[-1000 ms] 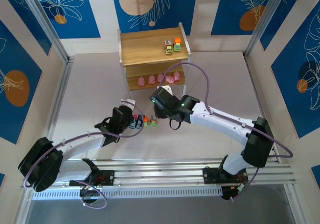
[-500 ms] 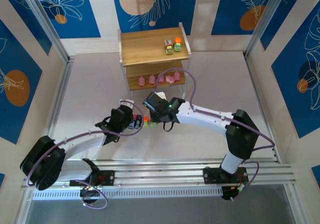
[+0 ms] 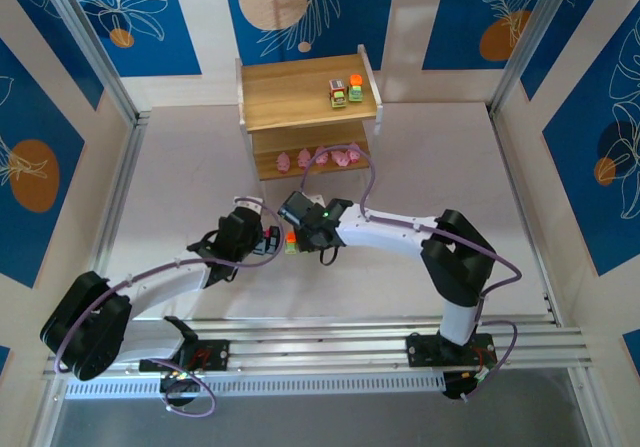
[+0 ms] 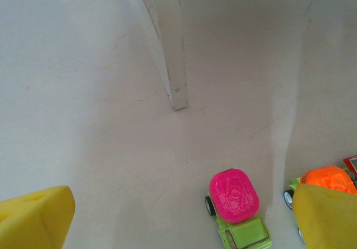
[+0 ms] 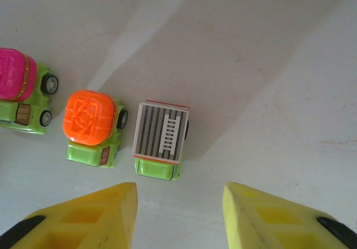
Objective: Place and organize the plastic toys onto the shelf
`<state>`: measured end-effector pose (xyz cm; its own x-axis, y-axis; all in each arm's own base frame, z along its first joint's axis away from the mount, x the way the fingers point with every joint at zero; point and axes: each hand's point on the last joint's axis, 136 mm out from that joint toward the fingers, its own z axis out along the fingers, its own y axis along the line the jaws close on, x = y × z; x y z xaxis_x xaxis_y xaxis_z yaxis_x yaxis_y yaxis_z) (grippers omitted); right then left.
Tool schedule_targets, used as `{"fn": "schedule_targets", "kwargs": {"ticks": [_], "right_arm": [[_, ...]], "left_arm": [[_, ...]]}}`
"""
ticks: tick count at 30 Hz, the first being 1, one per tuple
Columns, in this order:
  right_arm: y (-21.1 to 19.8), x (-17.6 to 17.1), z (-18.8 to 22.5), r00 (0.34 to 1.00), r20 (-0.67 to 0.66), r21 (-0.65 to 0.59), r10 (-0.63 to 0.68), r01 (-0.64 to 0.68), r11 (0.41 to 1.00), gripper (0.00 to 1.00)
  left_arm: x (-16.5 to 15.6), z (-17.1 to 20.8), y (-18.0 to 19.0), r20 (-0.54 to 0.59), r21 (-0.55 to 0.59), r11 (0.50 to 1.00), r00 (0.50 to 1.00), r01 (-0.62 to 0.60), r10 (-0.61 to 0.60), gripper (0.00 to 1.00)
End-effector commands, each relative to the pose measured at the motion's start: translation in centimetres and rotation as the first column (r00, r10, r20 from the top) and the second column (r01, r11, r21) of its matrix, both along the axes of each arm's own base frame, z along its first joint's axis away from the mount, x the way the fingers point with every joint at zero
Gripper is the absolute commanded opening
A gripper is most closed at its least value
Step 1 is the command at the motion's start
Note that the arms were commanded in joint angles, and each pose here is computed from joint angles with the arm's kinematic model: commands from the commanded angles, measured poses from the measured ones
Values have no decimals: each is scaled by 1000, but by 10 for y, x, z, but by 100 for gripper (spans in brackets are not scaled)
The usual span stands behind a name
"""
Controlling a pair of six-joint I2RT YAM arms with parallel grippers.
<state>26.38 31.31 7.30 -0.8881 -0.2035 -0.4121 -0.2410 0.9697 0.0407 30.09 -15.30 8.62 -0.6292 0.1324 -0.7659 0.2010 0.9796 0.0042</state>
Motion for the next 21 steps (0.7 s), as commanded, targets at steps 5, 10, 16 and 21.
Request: {"fn": "schedule_targets", "kwargs": {"ticks": [5,10,16,21], "right_arm": [[17,6,0,1000,-15,49,-9,10,999,44],[21,8,-4,1000,-22,47,-6,7,999,45],[22,12,-8,1000,-27,39,-13,14,999,46],[19,17,-11,999,-35,40,-27,28,999,46]], "left_arm": [[2,4,2,-11,-38,999,1000,-18,17,100],[2,4,2,-14,-43,999,1000,-20,19,100],[3,4,3,-14,-43,999,1000,-23,23,100],[3,4,5,-11,-48,998,999,-31,30,100]]}}
